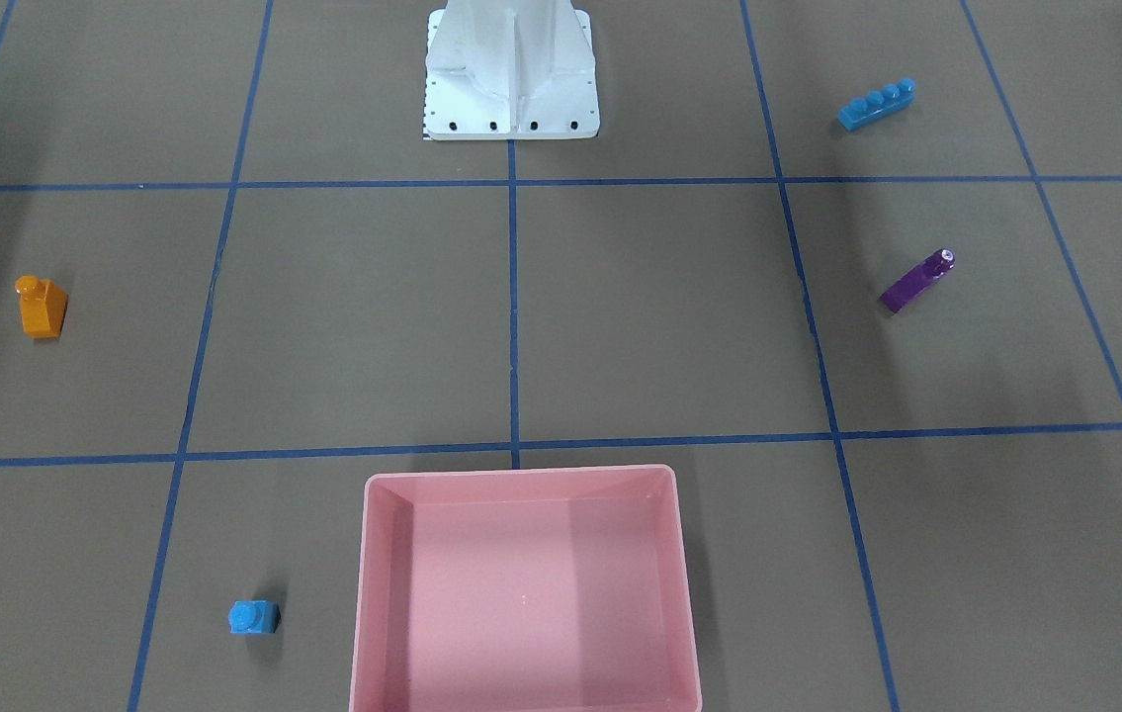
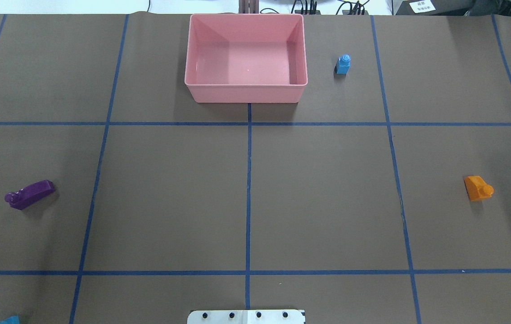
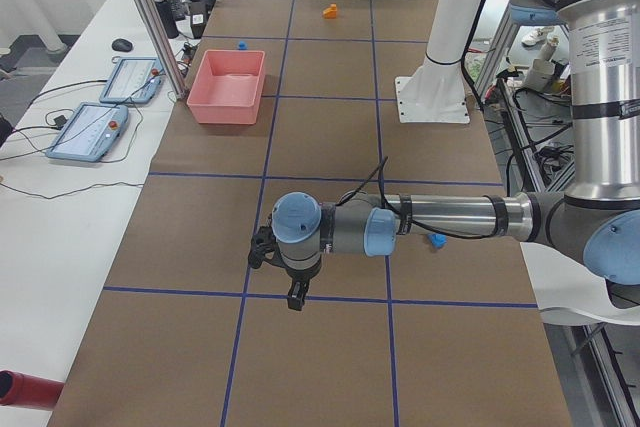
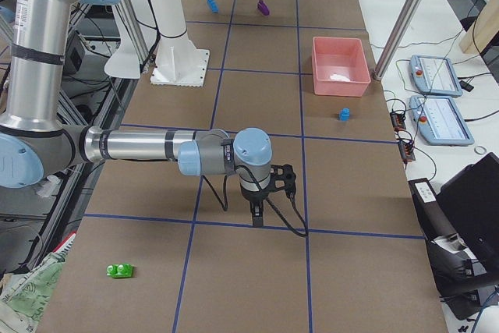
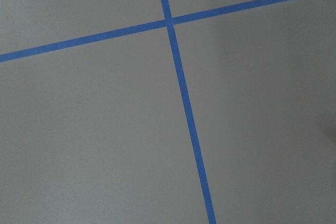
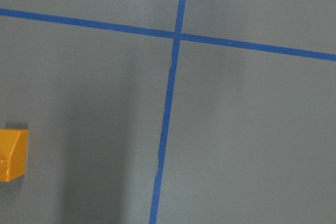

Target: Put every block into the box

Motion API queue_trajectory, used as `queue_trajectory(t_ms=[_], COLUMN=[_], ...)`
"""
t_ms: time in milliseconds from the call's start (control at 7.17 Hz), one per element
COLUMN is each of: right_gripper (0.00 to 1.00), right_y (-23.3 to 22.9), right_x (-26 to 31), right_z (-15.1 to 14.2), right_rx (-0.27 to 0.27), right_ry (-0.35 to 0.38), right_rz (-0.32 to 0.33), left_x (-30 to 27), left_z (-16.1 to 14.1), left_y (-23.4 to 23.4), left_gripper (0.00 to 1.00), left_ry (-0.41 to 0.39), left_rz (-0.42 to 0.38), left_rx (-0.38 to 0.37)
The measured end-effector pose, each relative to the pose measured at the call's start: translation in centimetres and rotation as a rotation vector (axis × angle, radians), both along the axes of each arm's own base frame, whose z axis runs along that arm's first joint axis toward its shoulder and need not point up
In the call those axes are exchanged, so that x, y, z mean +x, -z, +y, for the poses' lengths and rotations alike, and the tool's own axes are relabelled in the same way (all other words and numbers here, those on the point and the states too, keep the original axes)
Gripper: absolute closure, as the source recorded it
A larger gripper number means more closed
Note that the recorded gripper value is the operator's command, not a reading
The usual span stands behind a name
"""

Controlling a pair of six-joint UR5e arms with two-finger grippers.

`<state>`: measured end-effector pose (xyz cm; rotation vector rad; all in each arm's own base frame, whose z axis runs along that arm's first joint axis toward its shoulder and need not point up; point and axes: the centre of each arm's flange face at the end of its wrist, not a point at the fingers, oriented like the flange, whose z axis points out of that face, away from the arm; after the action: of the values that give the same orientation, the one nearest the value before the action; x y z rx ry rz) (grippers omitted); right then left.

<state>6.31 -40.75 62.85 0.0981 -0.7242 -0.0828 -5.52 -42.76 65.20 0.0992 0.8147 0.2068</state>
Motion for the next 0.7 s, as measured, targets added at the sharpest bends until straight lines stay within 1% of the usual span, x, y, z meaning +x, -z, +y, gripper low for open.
queue_trajectory(t_ms=[279, 697], right_gripper=[0.0, 0.0], right_y=[0.5, 3.3], right_x=[-0.1, -1.2], right_z=[0.0, -0.5], right_rx=[0.008, 0.072], right_ry=[0.001, 0.017], right_rz=[-0.011, -0.056], left_x=[0.0, -0.1], left_z=[0.1, 0.0], left_y=[0.4, 0.6], left_gripper=[0.0, 0.0], left_ry=[0.0, 0.002], left_rz=[-0.001, 0.003], left_rx=[0.01, 0.017])
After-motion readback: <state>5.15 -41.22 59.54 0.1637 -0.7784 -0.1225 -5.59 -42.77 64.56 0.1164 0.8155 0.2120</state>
